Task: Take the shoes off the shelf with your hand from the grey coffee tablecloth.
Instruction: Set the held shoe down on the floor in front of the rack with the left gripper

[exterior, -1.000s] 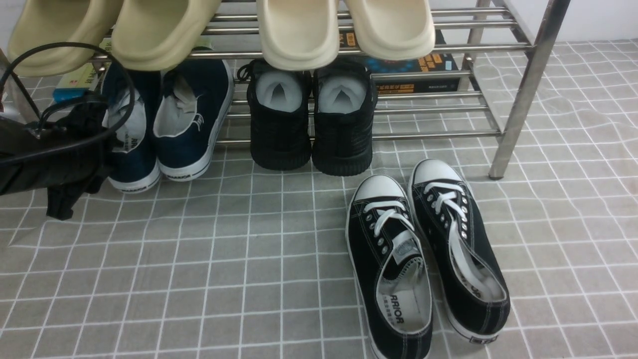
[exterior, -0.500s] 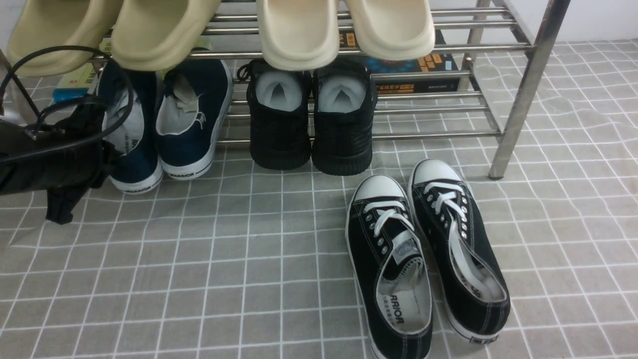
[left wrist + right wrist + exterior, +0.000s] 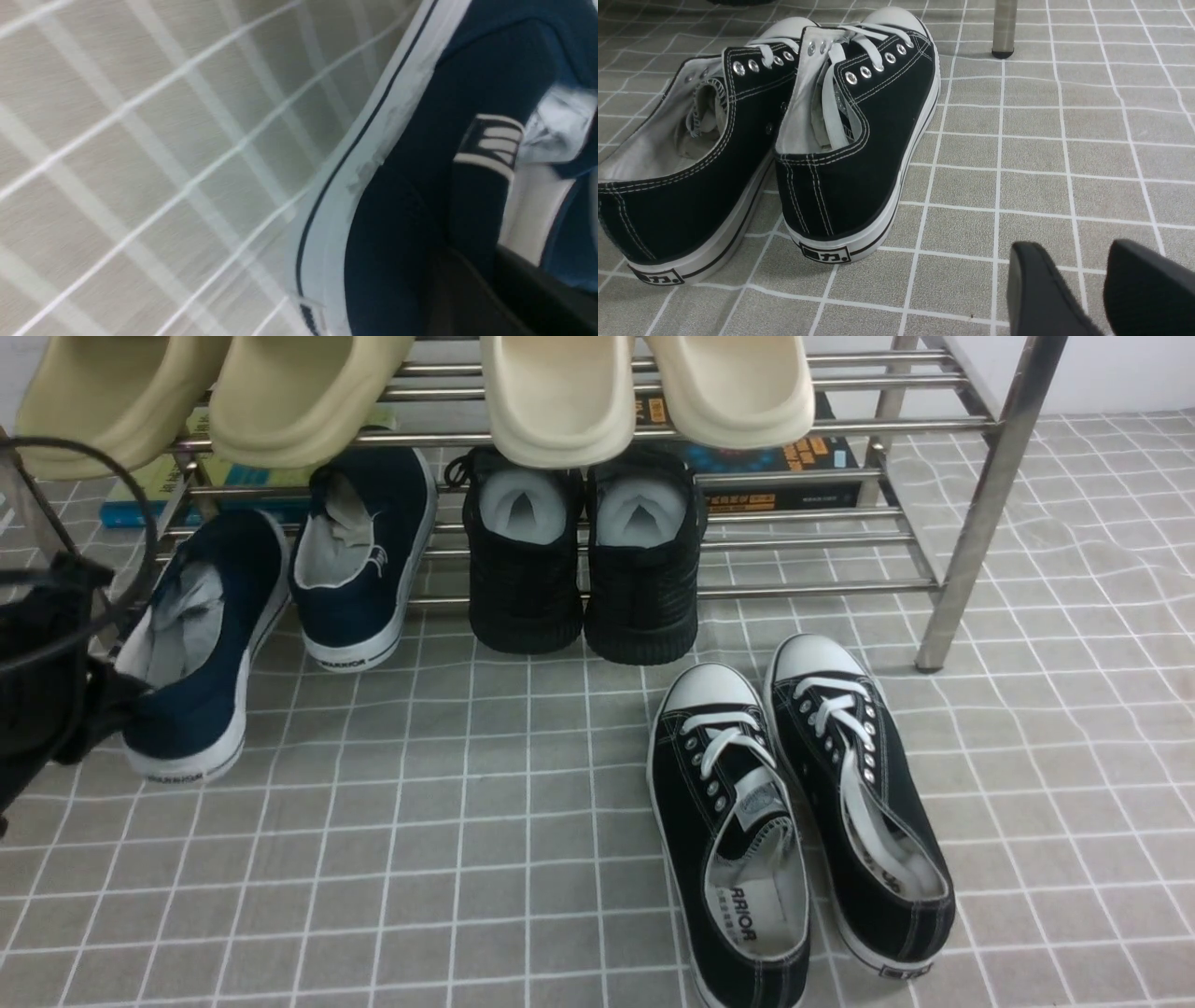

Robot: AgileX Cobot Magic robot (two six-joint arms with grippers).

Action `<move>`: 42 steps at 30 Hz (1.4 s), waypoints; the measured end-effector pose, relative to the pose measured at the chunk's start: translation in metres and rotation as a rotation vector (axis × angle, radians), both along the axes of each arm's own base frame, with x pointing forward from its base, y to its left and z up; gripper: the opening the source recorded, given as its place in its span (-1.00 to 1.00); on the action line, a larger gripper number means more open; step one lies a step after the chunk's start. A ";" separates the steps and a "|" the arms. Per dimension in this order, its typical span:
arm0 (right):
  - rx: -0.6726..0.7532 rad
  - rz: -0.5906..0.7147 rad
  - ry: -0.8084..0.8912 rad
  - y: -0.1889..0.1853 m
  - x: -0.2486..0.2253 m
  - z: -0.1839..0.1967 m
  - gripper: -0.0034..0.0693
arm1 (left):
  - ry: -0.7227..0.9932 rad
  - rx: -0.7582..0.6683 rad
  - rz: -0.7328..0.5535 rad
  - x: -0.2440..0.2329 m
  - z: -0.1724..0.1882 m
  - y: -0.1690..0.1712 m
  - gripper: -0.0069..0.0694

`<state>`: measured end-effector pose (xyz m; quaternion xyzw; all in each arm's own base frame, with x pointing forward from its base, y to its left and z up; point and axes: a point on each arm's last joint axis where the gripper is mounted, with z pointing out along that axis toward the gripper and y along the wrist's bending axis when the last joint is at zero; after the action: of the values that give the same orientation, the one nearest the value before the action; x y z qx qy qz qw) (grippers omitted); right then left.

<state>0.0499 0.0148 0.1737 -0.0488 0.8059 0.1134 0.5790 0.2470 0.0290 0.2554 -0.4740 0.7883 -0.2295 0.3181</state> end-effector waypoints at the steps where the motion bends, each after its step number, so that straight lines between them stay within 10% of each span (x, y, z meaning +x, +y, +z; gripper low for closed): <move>1: 0.000 0.000 0.000 0.000 0.000 0.000 -0.25 | 0.011 0.013 -0.002 -0.006 -0.003 0.000 -0.68; 35: 0.000 0.000 0.000 0.000 0.000 0.000 -0.25 | 0.210 0.182 -0.062 -0.058 -0.049 0.001 -0.68; 42: 0.000 0.000 0.000 0.000 0.000 0.000 -0.25 | 0.224 0.183 -0.068 -0.059 -0.048 0.001 -0.43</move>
<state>0.0499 0.0148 0.1737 -0.0488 0.8059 0.1134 0.5790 0.1884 0.0301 0.2069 -0.4389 0.8520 -0.1131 0.2621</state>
